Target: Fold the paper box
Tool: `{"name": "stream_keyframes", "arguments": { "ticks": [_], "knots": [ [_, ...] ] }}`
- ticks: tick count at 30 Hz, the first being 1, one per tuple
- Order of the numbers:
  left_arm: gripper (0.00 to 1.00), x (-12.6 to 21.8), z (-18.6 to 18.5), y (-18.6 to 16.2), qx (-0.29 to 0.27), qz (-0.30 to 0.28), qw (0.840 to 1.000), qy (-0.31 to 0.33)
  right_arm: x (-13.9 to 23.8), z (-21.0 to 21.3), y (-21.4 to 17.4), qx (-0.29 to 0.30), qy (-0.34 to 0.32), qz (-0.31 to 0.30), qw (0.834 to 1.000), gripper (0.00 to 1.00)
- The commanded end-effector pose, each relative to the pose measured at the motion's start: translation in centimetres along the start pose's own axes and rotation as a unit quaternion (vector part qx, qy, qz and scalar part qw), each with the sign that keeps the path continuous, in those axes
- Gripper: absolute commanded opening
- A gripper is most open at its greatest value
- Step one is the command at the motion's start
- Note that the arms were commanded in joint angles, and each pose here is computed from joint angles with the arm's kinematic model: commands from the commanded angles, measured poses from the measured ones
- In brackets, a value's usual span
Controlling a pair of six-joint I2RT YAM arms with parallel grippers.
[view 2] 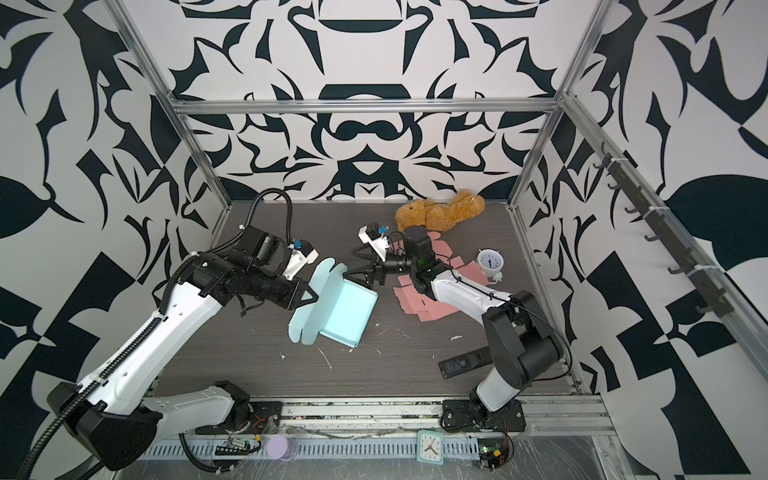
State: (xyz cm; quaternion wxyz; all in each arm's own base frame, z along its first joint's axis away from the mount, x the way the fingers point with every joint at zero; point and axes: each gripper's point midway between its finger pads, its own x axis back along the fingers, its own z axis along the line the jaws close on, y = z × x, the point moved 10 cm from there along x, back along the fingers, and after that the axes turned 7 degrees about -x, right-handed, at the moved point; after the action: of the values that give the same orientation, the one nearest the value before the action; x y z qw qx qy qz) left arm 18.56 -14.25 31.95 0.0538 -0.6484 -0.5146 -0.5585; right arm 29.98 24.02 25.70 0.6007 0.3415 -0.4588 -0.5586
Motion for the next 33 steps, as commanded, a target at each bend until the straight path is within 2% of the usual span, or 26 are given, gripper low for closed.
{"name": "stream_keyframes", "arguments": {
  "ticks": [1,9,12,16,18,22,33],
  "knots": [
    [0.06,0.7,-0.2,-0.2,-0.009,0.020,1.000,0.000,-0.8,1.3,0.7,0.044,0.012,0.033,0.998,0.91],
    [0.07,0.6,0.2,-0.2,-0.013,0.031,0.999,0.026,-3.0,1.9,0.3,0.071,-0.016,0.078,0.994,0.90],
    [0.07,0.4,0.4,0.0,-0.012,0.036,0.999,0.029,-3.2,2.2,0.3,0.075,-0.013,0.081,0.994,0.86],
    [0.07,0.2,0.6,0.2,-0.011,0.040,0.998,0.038,-3.1,2.4,0.3,0.077,-0.014,0.082,0.994,0.69],
    [0.07,0.1,0.7,0.3,-0.012,0.043,0.998,0.041,-3.0,2.5,0.4,0.076,-0.012,0.082,0.994,0.54],
    [0.07,0.0,0.8,0.4,-0.012,0.044,0.998,0.043,-2.9,2.6,0.4,0.081,-0.014,0.083,0.993,0.39],
    [0.09,-0.1,0.9,0.3,-0.013,0.043,0.998,0.050,-2.9,3.0,0.4,0.100,-0.038,0.086,0.991,0.24]
  ]
}}
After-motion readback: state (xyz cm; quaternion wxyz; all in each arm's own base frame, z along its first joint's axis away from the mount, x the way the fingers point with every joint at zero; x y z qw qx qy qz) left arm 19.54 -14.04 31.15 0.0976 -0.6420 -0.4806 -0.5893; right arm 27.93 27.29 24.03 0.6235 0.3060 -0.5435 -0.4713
